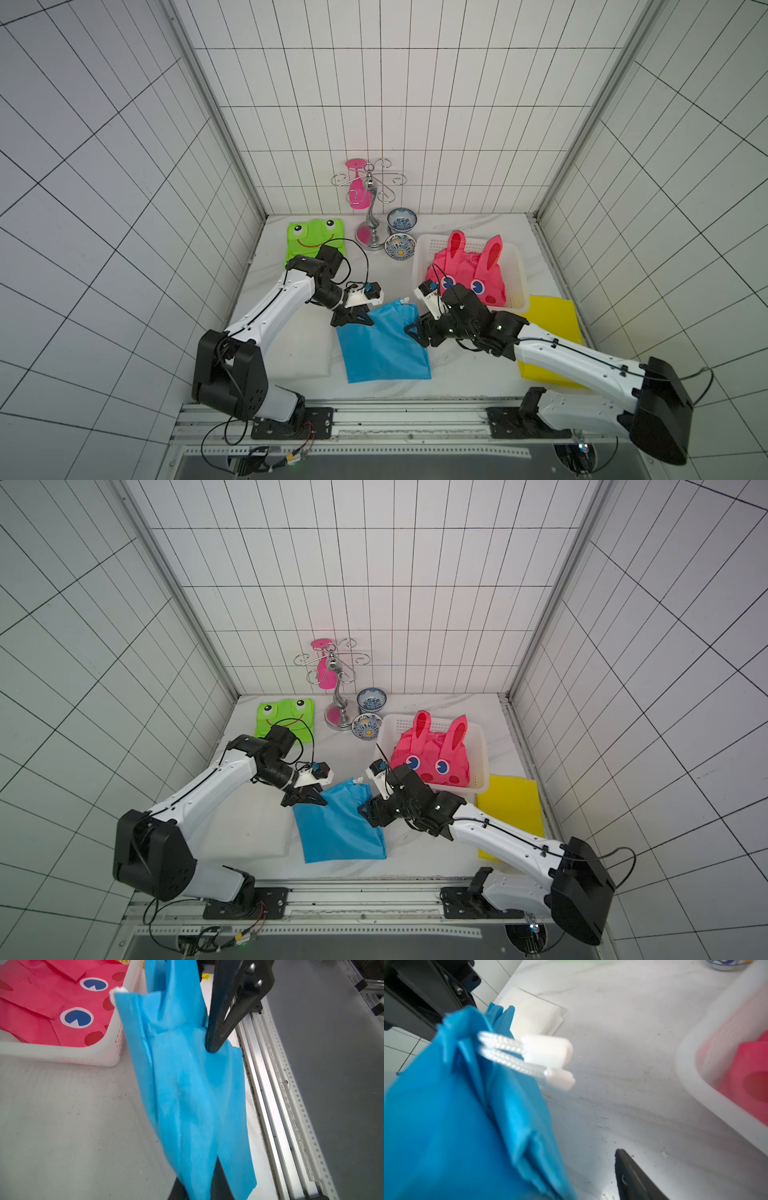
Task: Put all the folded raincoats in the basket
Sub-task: Pick up the raincoat from the center of the board, then move the basket to the center of the board.
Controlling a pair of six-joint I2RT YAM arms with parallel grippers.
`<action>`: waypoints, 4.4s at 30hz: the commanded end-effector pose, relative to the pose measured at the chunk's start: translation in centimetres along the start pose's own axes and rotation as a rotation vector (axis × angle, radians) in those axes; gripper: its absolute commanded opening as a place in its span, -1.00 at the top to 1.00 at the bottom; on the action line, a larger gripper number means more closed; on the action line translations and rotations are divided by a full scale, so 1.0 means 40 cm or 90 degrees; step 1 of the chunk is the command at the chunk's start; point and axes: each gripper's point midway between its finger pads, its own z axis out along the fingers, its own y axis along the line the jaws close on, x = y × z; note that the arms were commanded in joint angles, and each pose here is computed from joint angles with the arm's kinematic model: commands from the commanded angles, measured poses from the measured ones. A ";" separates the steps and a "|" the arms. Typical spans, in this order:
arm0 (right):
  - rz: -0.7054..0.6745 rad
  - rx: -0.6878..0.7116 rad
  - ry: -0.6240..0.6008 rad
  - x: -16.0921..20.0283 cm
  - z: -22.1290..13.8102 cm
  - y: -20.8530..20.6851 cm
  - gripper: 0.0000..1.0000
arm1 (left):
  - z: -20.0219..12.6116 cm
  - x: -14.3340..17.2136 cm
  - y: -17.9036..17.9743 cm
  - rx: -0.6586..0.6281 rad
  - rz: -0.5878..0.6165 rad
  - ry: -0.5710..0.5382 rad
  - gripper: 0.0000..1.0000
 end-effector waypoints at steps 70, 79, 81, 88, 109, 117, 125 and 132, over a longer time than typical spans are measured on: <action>0.185 0.212 -0.006 -0.189 -0.071 -0.324 -0.51 | -0.565 -0.123 0.075 -0.670 -0.243 0.052 1.00; 0.154 0.180 0.036 -0.220 0.065 -0.368 -0.49 | -0.625 -0.090 0.086 -0.742 -0.319 0.032 1.00; 0.140 0.181 0.051 -0.215 0.093 -0.377 -0.47 | -0.629 -0.084 0.085 -0.744 -0.324 0.034 1.00; 0.098 0.144 0.113 -0.166 0.166 -0.291 -0.43 | -0.618 -0.063 0.072 -0.735 -0.340 0.042 1.00; -0.034 -0.124 0.136 -0.158 0.353 0.191 -0.36 | -0.620 -0.067 0.050 -0.731 -0.295 0.070 1.00; -0.059 -0.094 0.050 -0.196 0.147 0.190 -0.40 | -0.565 -0.142 0.043 -0.636 -0.227 0.014 1.00; -0.277 0.076 -0.070 -0.180 -0.130 0.090 -0.45 | -0.443 -0.253 0.017 -0.483 -0.121 -0.026 1.00; -0.374 0.205 -0.131 -0.180 -0.254 0.013 -0.55 | -0.388 -0.310 0.057 -0.441 -0.050 -0.026 1.00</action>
